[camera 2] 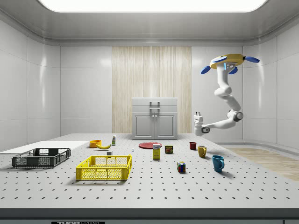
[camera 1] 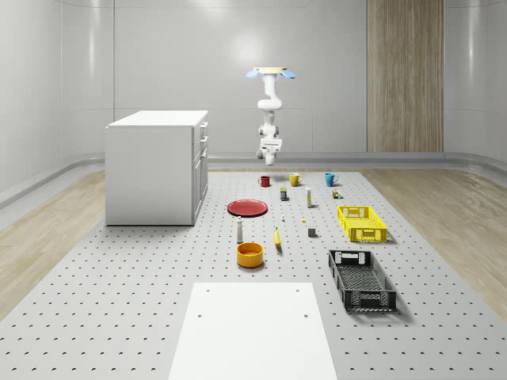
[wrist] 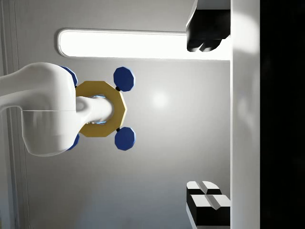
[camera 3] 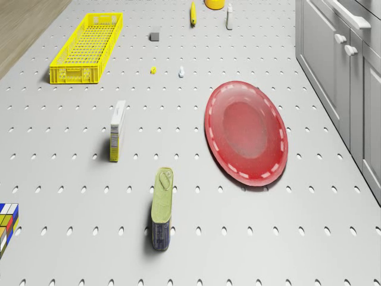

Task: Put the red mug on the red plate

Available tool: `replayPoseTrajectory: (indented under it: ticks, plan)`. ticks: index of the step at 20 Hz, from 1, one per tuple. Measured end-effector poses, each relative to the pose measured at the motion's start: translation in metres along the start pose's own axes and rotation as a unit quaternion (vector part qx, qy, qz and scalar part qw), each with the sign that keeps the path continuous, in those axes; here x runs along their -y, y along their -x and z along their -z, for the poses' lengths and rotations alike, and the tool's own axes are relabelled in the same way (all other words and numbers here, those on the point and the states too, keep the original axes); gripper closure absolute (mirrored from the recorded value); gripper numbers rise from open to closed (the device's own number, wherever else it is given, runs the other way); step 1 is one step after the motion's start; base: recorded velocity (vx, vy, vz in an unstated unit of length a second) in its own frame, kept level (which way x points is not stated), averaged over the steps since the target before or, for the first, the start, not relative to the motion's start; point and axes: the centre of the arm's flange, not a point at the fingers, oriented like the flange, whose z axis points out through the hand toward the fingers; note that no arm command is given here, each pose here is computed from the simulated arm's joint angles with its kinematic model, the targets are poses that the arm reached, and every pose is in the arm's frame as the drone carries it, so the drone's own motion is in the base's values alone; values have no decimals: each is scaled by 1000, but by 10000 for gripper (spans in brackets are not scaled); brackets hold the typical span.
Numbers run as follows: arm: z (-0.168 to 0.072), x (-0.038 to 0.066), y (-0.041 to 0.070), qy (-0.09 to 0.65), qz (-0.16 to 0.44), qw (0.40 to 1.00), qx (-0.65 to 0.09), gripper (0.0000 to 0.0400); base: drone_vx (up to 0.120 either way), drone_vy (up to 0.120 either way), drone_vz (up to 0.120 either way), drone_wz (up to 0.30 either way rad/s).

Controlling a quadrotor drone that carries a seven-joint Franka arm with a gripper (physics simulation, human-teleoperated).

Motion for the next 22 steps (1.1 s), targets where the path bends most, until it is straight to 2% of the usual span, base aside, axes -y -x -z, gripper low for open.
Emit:
replayPoseTrajectory:
  ticks: [3, 8, 11, 14, 17, 19, 22]
  plan:
    - [0, 3, 3, 15, 0, 1000, -16, 0, 120, -93, 0, 0]
    - [-2, 13, 14, 65, 2, 996, -69, 0, 120, 0, 0, 0]
    - [-6, 24, 25, 122, 3, 984, -127, 0, 120, 0, 0, 0]
    - [-19, 40, 41, 211, 5, 953, -217, 0, 120, 0, -13, 0]
    - [-47, 58, 60, 337, 8, 877, -343, 0, 120, 0, -120, 0]
    - [-76, 66, 69, 433, 11, 788, -438, 0, 0, 0, -40, 0]
    - [-127, 65, 69, 561, 13, 605, -565, 0, 0, 0, -120, 0]
